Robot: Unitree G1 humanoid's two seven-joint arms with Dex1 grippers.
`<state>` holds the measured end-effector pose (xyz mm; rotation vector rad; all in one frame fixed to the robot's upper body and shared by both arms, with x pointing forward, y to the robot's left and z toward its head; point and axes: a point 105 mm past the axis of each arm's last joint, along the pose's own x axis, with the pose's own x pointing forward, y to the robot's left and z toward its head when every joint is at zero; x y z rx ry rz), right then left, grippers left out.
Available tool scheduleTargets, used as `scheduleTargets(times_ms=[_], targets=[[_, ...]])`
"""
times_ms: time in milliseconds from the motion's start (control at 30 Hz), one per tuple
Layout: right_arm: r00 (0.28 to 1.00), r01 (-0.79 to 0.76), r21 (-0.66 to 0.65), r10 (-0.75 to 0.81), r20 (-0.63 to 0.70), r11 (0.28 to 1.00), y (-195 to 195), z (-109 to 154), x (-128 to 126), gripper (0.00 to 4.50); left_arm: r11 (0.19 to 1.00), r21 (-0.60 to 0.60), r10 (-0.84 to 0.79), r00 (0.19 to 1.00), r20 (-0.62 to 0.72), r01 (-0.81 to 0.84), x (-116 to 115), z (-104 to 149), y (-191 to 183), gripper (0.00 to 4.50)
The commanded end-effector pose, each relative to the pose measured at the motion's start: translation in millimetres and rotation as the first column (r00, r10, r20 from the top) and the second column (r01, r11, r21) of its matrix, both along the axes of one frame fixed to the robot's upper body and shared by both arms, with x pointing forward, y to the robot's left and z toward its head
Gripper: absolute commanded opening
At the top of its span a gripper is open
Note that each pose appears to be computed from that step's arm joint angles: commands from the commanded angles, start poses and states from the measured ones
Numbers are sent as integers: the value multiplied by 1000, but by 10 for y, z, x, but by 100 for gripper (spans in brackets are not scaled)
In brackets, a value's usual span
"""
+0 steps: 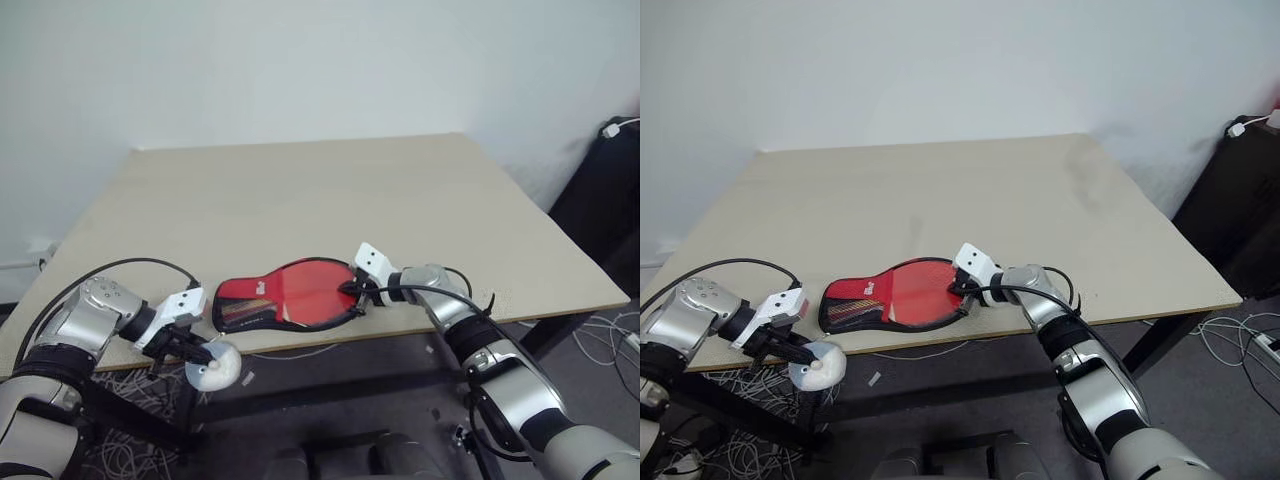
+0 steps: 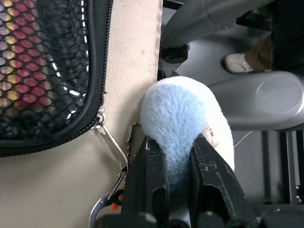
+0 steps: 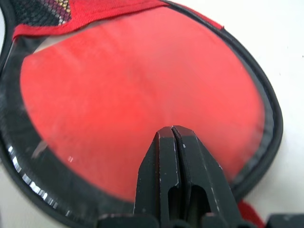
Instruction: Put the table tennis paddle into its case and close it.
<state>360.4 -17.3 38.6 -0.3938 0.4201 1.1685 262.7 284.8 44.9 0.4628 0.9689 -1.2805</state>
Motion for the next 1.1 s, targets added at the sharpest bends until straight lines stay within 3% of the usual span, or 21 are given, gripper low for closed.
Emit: scheduleTargets(times_ms=[33,67,267,633,833,1100], targets=[[996,18,-110,-28,-90,994,-186,-325,-95,0,968,158,172,974,146,-195,179,152,447,16],[996,18,-111,-28,-90,994,-187,-325,-93,0,972,140,171,974,146,-192,189,154,415,78],[996,19,-114,-29,-87,993,-194,-321,-85,0,979,108,155,976,153,-172,224,143,316,198],[996,26,-120,-37,-84,992,-222,-328,-77,0,993,-90,80,989,126,-69,150,278,-184,198],[996,24,-124,-34,-81,992,-223,-330,-76,0,966,-259,51,983,178,-3,151,560,-702,198],[997,20,-127,-30,-75,992,-233,-316,-66,0,935,-355,101,970,221,-17,172,768,-890,198]])
